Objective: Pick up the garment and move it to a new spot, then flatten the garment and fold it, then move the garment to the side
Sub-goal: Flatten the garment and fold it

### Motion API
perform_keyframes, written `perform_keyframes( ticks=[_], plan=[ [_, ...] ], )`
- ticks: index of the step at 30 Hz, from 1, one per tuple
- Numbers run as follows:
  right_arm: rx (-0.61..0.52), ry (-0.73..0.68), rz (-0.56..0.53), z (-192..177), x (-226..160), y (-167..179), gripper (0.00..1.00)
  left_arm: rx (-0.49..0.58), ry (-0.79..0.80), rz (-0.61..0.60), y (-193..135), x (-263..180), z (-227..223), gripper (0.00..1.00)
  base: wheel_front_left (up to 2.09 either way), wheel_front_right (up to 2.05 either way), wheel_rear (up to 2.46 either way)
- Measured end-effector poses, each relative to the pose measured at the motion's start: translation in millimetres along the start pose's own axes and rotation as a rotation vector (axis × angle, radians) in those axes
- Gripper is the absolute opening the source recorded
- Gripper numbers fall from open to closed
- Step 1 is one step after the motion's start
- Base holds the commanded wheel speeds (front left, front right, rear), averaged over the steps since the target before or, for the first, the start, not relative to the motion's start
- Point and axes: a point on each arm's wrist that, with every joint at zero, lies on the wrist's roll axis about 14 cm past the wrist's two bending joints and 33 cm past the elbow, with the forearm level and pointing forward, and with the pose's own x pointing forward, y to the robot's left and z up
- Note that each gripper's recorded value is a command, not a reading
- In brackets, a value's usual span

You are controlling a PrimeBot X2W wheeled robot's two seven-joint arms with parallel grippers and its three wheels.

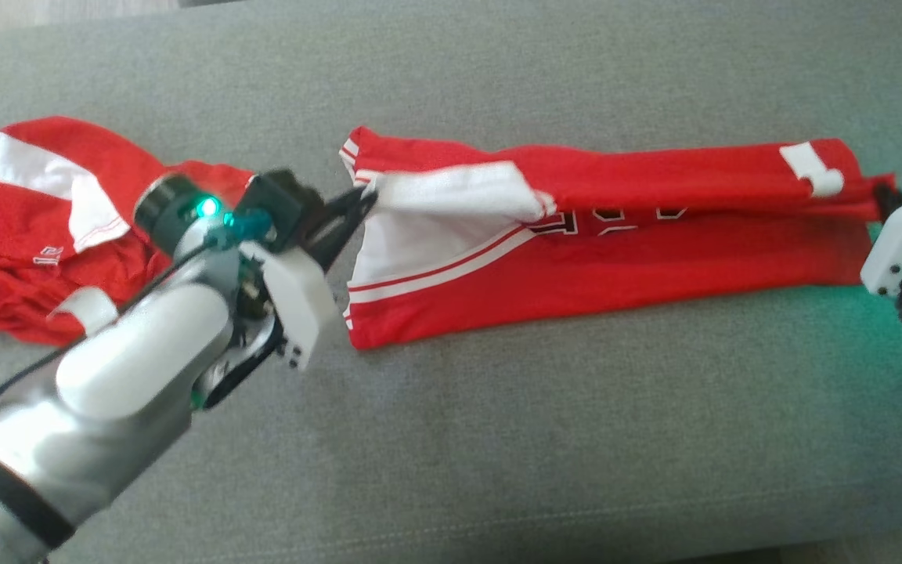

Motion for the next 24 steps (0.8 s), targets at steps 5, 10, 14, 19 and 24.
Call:
perform_keyframes(
  ticks=[5,10,14,19,24],
  plan=[
    [-0.016,0.065,0.01,-15,-7,-2,0.0,-0.034,0.09,-0.038,-18,-12,-22,0.0,0.0,0.0,0.0],
    [-0.042,0.118,0.027,-26,-8,1,0.0,-0.073,0.14,-0.065,-31,-15,-37,0.0,0.0,0.0,0.0],
    [-0.05,0.16,0.032,-37,-10,1,0.36,-0.077,0.155,-0.066,-33,-14,-41,0.0,0.0,0.0,0.0],
    [-0.037,0.175,0.031,-43,-16,-1,1.0,-0.091,0.129,-0.031,-33,-12,-39,1.0,0.0,0.0,0.0],
    [-0.018,0.069,0.037,-23,-22,-2,1.0,-0.137,0.067,0.047,-28,-12,-32,1.0,0.0,0.0,0.0]
  ],
)
